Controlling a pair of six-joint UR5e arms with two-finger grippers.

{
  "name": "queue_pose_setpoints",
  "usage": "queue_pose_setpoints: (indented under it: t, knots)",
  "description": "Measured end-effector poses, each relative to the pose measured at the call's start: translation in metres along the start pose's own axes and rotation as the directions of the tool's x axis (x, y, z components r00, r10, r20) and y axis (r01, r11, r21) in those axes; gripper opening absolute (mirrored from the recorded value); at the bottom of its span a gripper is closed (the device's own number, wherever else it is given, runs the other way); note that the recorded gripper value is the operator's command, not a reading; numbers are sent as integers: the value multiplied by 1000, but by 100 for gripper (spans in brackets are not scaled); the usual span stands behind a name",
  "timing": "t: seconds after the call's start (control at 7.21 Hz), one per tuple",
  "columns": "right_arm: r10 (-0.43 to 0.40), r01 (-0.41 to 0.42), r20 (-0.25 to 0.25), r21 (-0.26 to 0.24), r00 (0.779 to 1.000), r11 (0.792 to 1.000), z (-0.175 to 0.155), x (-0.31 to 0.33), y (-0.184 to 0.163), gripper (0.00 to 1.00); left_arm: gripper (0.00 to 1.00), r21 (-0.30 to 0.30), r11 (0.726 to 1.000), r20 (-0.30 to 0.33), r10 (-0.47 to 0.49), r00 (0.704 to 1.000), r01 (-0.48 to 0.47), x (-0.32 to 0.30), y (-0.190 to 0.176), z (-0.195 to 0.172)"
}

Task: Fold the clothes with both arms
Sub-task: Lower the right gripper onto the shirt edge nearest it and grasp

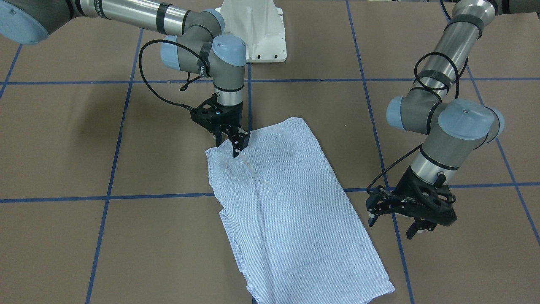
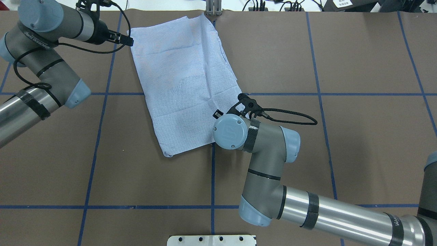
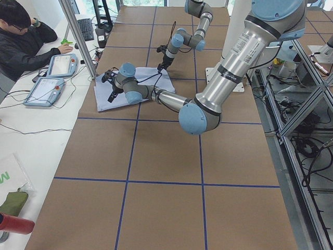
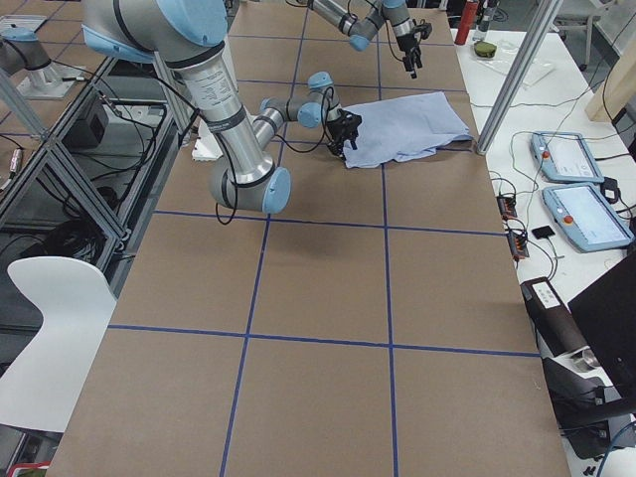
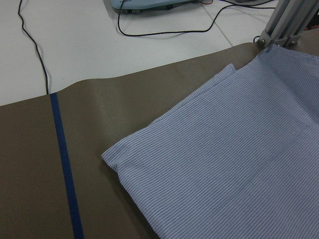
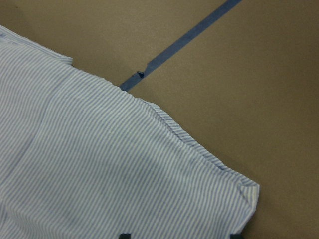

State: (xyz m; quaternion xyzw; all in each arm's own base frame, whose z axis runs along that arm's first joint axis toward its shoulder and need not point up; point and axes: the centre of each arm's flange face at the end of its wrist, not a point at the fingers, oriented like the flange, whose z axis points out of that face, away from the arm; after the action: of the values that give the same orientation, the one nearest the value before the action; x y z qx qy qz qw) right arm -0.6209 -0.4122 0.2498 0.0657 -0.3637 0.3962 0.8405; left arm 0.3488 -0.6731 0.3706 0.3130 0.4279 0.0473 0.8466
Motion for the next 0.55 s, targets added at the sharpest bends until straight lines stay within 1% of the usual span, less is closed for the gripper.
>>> queue_pose_setpoints:
  t: [0.14,0.28,0.42,0.55]
  knots:
    - [-3,3,3,10,1000,1000,1,-1,3,58,100,0,1000,1,0,1000,0,0,0,0]
    - [-5,4,5,19,1000,1000,2,-6,7,61,100,-1,1000,2,0,1000,0,-1,1,0]
    - [-5,5,3,25,1000,1000,4,-12,10,57,100,-2,1000,2,0,1000,0,-2,2,1]
    - [-6,6,2,27,1000,1000,5,-17,13,24,100,-3,1000,3,0,1000,0,-2,2,1]
